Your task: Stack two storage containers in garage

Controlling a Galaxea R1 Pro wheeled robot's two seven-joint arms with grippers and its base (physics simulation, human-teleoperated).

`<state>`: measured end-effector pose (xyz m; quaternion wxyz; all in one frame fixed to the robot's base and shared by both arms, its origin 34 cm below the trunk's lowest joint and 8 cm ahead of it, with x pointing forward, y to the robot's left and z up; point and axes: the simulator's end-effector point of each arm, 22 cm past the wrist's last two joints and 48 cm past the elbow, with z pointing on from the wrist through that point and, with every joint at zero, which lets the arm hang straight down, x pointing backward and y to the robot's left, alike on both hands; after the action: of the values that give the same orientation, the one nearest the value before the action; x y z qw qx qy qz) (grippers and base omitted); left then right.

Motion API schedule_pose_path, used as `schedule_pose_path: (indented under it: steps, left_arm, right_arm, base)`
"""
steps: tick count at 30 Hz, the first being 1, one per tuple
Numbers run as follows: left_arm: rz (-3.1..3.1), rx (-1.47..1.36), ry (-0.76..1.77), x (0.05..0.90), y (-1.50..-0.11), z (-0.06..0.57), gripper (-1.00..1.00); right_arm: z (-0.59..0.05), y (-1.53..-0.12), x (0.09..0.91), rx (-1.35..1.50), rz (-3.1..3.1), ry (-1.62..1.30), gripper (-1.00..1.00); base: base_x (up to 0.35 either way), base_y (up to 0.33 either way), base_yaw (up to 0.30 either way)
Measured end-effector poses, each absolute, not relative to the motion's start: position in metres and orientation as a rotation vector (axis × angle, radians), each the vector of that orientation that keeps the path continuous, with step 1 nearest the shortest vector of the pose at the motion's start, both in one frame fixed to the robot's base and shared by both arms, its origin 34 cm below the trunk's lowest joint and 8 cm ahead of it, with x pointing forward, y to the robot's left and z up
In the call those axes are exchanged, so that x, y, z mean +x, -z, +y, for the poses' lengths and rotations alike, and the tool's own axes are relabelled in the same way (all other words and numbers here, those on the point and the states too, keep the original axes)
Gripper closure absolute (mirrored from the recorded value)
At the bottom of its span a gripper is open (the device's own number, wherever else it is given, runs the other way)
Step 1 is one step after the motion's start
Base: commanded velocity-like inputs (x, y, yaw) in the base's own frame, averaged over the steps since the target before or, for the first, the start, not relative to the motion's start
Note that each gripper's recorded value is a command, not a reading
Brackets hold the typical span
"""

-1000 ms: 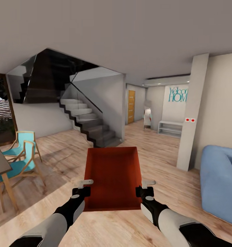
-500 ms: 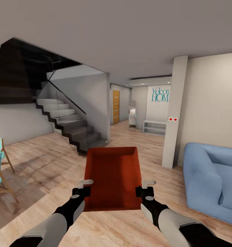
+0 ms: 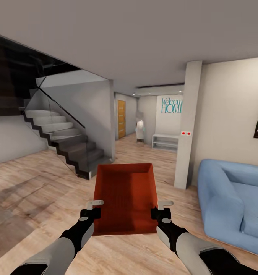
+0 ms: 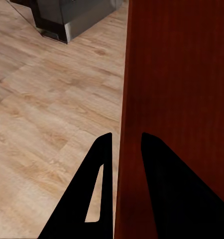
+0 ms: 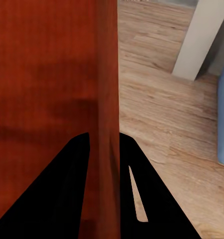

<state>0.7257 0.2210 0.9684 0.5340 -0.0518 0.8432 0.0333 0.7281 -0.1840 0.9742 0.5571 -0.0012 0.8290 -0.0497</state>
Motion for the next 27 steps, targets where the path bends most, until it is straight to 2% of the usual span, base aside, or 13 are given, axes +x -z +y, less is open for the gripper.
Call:
schedule_pose_path:
  steps: [17, 27]
  left_arm:
    - [2.009, -0.123, -0.080, 0.7257, -0.9686, 0.2206, 1.00]
    - [2.008, -0.123, -0.079, 0.7259, -0.9689, 0.2208, 1.00]
  right_arm:
    - [-0.1844, -0.9742, 0.7282, -0.003, 1.956, 0.117, 1.00]
    - [-0.1842, -0.9746, 0.7283, -0.002, 1.954, 0.118, 1.00]
  base:
    - [0.331, 0.000, -0.002]
    - [0.331, 0.000, -0.250]
